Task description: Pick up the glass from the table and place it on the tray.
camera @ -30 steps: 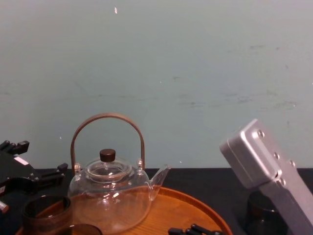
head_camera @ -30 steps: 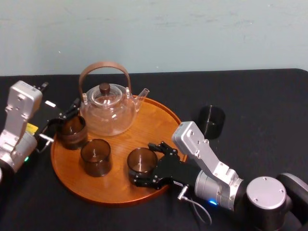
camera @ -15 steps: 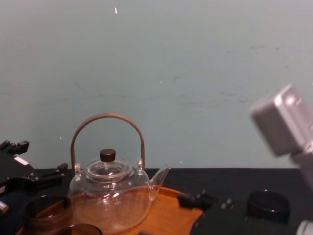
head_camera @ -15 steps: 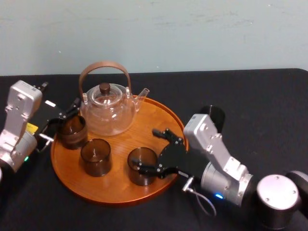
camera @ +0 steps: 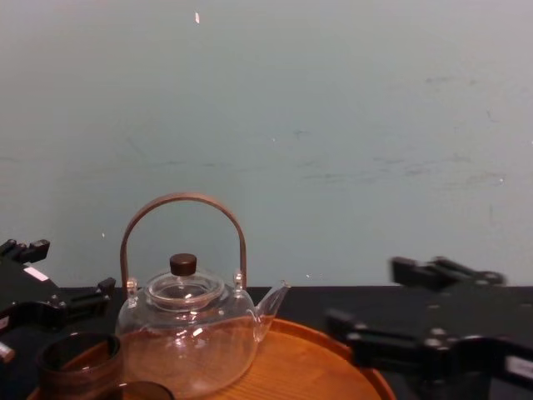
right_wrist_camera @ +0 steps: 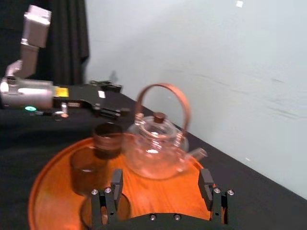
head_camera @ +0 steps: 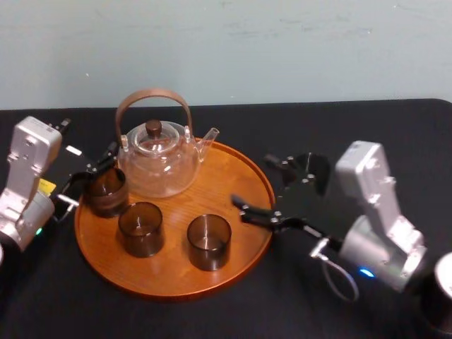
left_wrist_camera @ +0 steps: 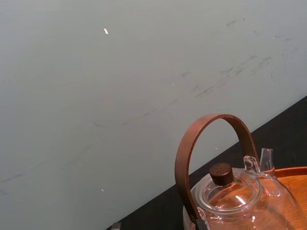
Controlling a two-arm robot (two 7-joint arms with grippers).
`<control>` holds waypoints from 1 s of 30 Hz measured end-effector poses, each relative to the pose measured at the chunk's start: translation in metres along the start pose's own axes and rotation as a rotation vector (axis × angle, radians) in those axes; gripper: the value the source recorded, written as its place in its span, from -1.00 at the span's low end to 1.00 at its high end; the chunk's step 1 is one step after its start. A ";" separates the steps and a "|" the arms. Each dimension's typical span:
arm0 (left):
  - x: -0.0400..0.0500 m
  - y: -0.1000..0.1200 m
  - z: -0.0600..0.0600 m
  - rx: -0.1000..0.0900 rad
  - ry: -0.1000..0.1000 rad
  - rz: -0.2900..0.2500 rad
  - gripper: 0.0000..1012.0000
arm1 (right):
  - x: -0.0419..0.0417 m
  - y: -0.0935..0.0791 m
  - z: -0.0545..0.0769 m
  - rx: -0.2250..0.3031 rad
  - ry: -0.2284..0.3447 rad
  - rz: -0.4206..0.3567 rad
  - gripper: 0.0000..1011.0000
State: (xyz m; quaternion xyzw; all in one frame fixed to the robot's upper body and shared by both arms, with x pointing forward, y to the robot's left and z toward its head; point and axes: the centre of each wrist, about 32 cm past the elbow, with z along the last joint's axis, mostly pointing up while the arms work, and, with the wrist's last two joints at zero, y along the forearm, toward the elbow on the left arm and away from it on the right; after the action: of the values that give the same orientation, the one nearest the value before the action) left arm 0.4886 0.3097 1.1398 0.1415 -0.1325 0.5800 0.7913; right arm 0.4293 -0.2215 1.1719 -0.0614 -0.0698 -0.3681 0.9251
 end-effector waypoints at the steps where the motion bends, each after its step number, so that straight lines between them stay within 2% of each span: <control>1: 0.0000 0.000 0.000 0.000 0.000 0.000 0.98 | 0.0014 -0.003 -0.001 -0.001 0.003 -0.009 0.98; 8: 0.0000 0.000 0.000 0.000 0.000 0.000 0.98 | 0.0195 -0.037 -0.010 -0.036 0.040 -0.119 0.98; 15: 0.0000 0.000 0.000 0.000 0.000 0.000 0.98 | 0.0344 -0.057 -0.017 -0.070 0.053 -0.220 0.98; 22: 0.0000 0.000 0.000 0.000 0.000 0.000 0.98 | 0.0437 -0.071 -0.023 -0.101 0.059 -0.294 0.98; 30: 0.0000 0.000 0.000 0.000 0.000 0.000 0.98 | 0.0496 -0.073 -0.029 -0.145 0.070 -0.325 0.98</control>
State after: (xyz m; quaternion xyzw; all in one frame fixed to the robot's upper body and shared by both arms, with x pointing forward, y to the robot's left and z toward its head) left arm 0.4886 0.3097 1.1398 0.1415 -0.1325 0.5800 0.7913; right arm 0.4173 -0.3120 1.1566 -0.1031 -0.0201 -0.5188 0.8484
